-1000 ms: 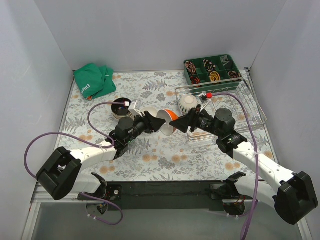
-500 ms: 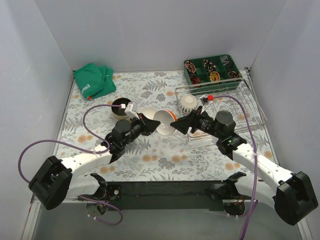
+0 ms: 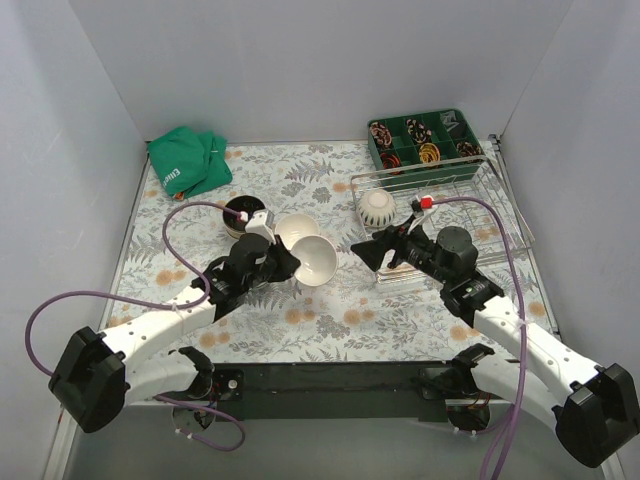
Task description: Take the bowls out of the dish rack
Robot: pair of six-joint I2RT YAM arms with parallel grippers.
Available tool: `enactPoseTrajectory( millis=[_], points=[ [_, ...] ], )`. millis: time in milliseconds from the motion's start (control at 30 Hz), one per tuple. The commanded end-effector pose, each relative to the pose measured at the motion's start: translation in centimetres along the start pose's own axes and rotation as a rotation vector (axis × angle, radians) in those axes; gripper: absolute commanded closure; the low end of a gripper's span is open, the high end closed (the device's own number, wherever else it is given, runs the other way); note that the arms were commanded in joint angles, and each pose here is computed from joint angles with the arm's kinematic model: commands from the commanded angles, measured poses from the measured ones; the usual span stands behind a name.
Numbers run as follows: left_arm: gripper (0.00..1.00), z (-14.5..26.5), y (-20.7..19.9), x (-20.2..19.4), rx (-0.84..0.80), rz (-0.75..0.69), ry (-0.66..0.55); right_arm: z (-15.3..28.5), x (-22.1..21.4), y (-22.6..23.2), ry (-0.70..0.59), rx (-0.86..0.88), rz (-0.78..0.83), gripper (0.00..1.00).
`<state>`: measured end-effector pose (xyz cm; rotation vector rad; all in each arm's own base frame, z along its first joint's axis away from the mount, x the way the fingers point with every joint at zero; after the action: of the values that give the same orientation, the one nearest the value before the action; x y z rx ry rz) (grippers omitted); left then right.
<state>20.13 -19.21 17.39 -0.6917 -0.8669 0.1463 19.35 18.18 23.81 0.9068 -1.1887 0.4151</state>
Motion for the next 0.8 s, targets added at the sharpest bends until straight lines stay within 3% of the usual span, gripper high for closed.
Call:
enactPoseTrajectory(
  millis=[0,267,567,767],
  points=[
    [1.00,0.5,0.2,0.2,0.111,-0.004,0.075,0.5,0.3,-0.8,-0.021,-0.078,0.077,0.10],
    [1.00,-1.7,1.0,-1.0,0.198,-0.023,0.176,0.9,0.1,-1.4,-0.017,-0.138,0.106,0.10],
    [1.00,-3.4,1.9,-1.7,0.264,-0.039,0.205,1.2,-0.4,-1.8,-0.008,-0.162,0.130,0.09],
    [0.80,-3.9,2.5,-2.0,0.298,-0.055,0.204,1.3,-0.6,-2.2,-0.006,-0.184,0.139,0.09]
  ],
)
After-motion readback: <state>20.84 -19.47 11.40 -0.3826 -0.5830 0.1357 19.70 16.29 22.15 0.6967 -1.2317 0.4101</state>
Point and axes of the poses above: each gripper's point midway between its finger pads, its own z axis back along the fingers, its own y axis along the line the jaws close on, x = y × z, the point moved 8 cm from there along z, back along the fingers, and after that the axes turned 6 degrees about z, right-handed, at the moved point
